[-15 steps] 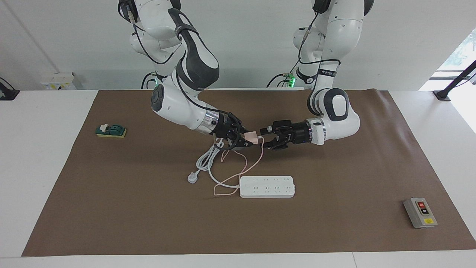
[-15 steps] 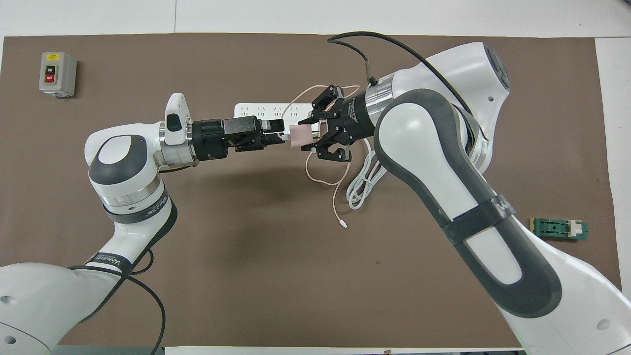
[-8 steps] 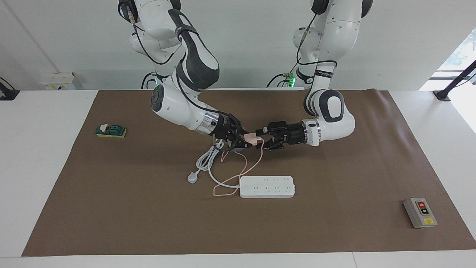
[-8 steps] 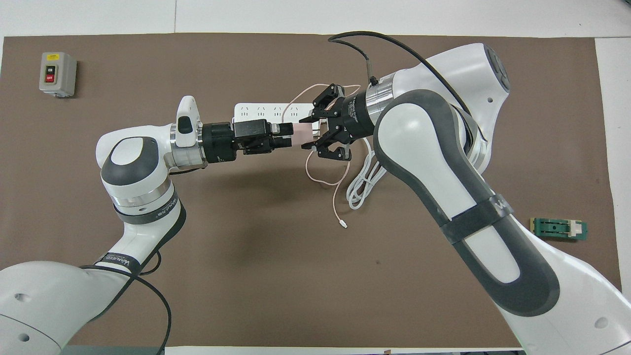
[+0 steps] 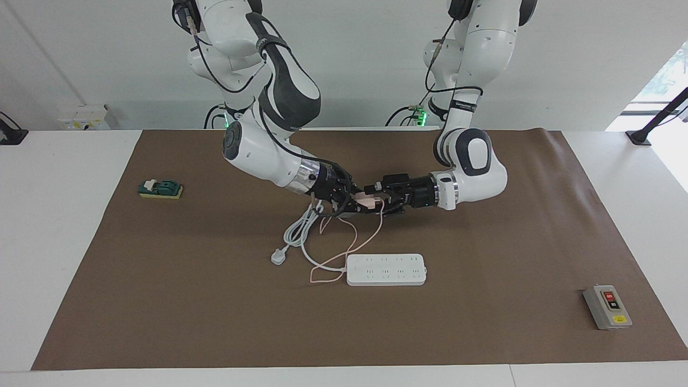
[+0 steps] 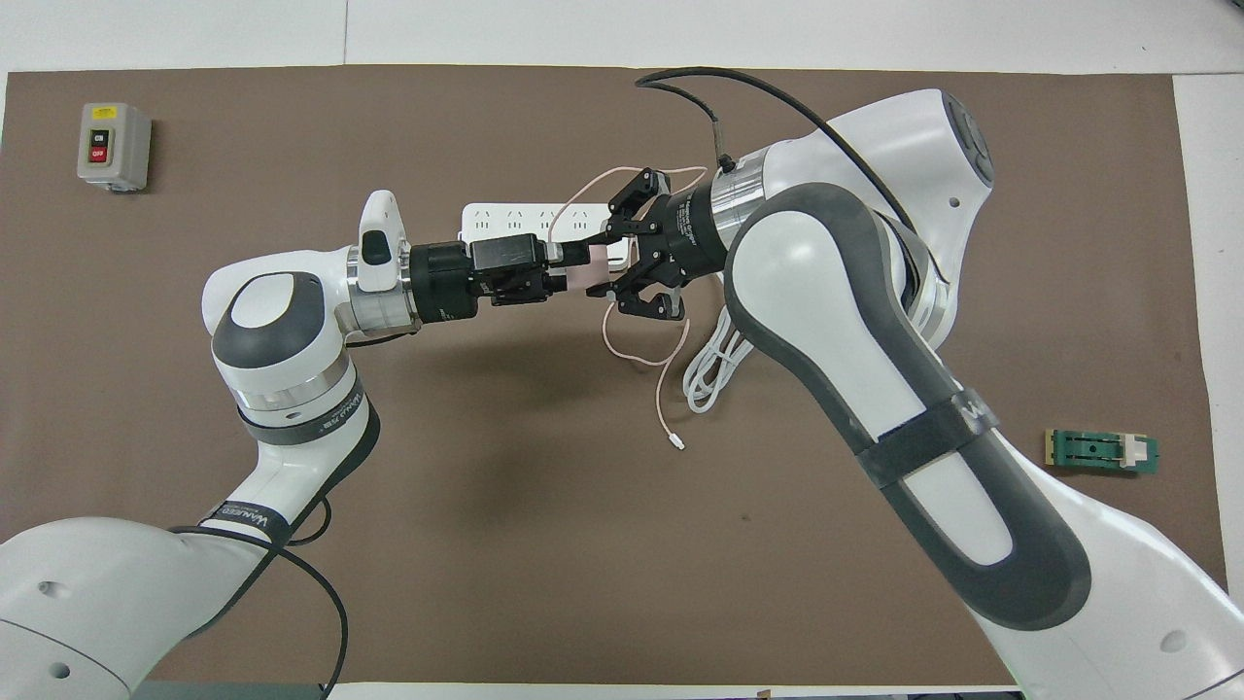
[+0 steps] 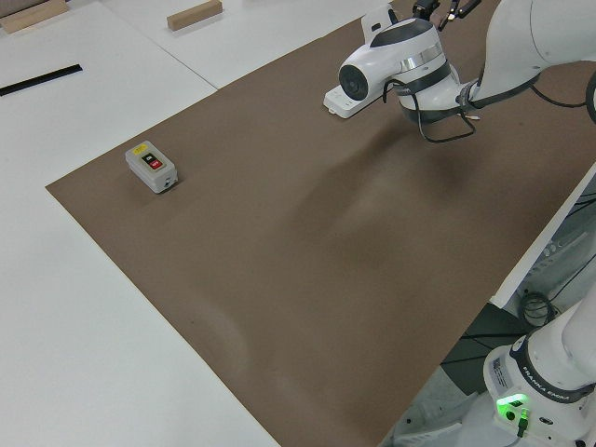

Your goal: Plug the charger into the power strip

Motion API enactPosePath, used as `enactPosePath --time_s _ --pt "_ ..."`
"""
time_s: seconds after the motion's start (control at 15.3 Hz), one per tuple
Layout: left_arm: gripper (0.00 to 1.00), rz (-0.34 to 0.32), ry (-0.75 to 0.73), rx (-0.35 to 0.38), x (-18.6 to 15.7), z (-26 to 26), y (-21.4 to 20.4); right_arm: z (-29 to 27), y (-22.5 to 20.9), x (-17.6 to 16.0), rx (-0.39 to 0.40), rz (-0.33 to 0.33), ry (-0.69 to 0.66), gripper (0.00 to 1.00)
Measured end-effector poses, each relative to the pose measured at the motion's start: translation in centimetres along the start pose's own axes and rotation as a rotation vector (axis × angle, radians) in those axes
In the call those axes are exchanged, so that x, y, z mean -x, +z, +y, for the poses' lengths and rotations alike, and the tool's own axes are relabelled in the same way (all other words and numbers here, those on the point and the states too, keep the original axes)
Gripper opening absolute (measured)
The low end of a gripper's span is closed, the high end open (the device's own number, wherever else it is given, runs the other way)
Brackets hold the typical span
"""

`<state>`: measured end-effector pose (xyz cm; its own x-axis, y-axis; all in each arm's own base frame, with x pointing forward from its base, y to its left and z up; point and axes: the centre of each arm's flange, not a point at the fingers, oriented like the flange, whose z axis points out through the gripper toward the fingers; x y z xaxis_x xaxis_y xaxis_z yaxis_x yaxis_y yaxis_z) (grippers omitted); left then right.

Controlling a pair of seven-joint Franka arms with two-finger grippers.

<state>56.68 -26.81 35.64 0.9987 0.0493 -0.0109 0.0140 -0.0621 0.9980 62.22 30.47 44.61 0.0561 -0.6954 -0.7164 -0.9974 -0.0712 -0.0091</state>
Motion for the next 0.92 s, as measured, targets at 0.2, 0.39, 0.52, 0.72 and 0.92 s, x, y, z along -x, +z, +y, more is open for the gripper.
enactPosePath --time_s 0.2,0.39,0.52,0.72,0.92 --pt "1.0 0.0 0.0 0.002 0.0 0.0 0.0 0.1 0.4 0.1 -0.004 0.002 -0.001 0.47" --pt "1.0 -0.004 -0.002 0.007 0.0 0.0 -0.1 0.0 0.5 0.0 -0.007 0.003 0.0 0.47" --pt "1.0 -0.003 -0.006 0.009 0.0 -0.1 -0.4 0.0 0.5 0.0 -0.007 0.003 0.0 0.47" --pt "1.0 -0.004 -0.011 0.018 -0.2 -0.3 -1.0 0.0 0.5 0.0 -0.007 0.003 0.0 0.47" --pt "1.0 -0.011 -0.015 0.021 0.0 -0.4 -1.0 0.0 0.5 0.0 -0.007 0.003 0.0 0.47"
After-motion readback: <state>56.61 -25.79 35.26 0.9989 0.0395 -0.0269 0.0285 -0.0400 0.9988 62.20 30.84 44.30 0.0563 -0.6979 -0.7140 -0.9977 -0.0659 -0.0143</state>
